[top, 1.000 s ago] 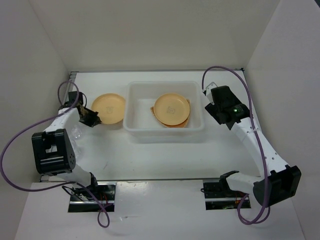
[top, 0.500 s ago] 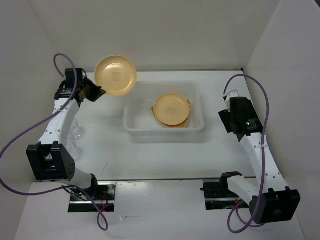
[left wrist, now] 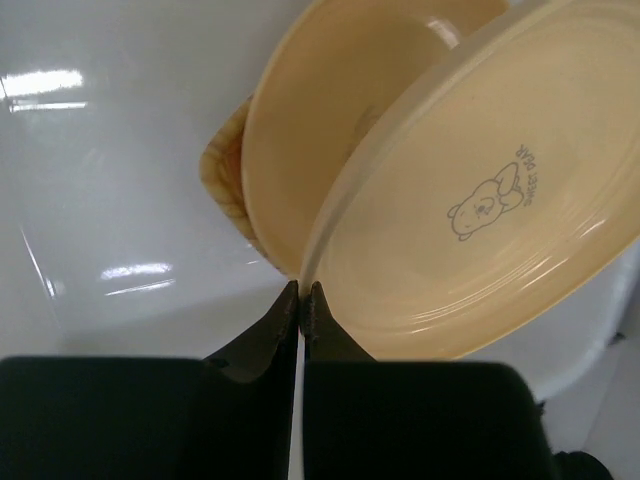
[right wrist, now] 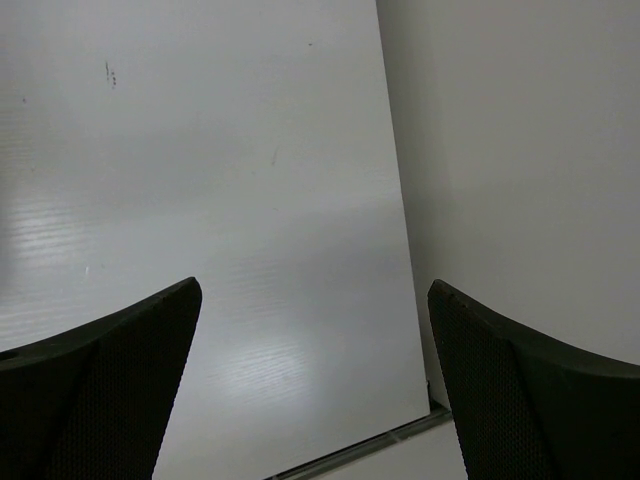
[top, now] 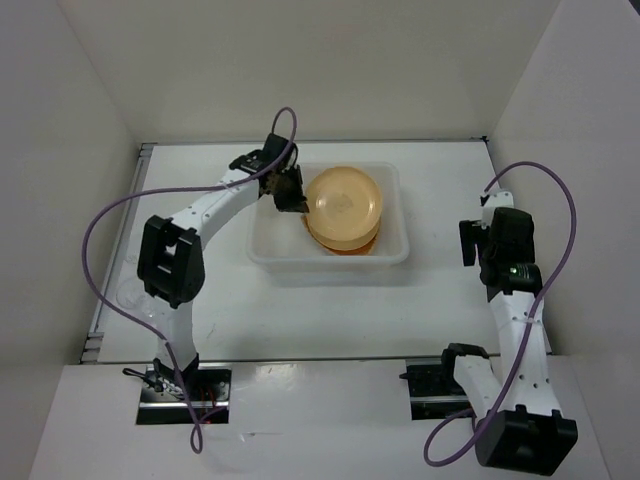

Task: Place the mixed dishes into the plastic bin

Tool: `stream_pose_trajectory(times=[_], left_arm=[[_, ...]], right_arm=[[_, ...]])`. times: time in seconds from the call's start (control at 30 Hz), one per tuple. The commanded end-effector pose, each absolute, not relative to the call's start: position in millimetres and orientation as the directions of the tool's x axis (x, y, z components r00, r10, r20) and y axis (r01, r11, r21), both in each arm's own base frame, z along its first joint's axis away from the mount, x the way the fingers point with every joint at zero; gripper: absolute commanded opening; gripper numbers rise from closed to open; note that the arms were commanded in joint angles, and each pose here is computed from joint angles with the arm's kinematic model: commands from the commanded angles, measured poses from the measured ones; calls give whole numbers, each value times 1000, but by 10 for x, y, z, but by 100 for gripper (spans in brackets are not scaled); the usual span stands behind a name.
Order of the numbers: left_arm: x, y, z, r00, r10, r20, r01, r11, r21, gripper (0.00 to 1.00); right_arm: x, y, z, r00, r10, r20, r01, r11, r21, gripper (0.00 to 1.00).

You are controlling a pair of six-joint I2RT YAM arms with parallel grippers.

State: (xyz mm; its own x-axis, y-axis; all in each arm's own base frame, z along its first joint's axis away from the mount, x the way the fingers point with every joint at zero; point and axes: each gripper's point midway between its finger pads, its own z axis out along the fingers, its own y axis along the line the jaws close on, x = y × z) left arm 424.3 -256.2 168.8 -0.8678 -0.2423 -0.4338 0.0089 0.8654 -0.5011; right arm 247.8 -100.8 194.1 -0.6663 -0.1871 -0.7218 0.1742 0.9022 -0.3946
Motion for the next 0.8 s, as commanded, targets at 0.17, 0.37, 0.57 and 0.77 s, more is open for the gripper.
stream_pose_trajectory(times=[0.17,0.37,0.57,0.77], left_arm=[[4300,-2620,1246,-893,-200,-403,-30,920,-390,0],[4352,-2725,968,-915,-180,-361,-35,927,-373,0],[4363,-2784,822,-925,-167,-341,-36,932,-360,2],[4467,-2654,1162,-884,-201,-423,-61,945,-321,60]], right_arm=[[2552,-1043,2104,-569,-160,-807,245,903,-352,98],[2556,-1057,2060,-569,-151,-809,257,901,-349,98],[2554,-1072,2103,-556,-152,-817,271,896,-351,98],[2554,-1072,2103,-556,-152,-817,271,896,-351,98]])
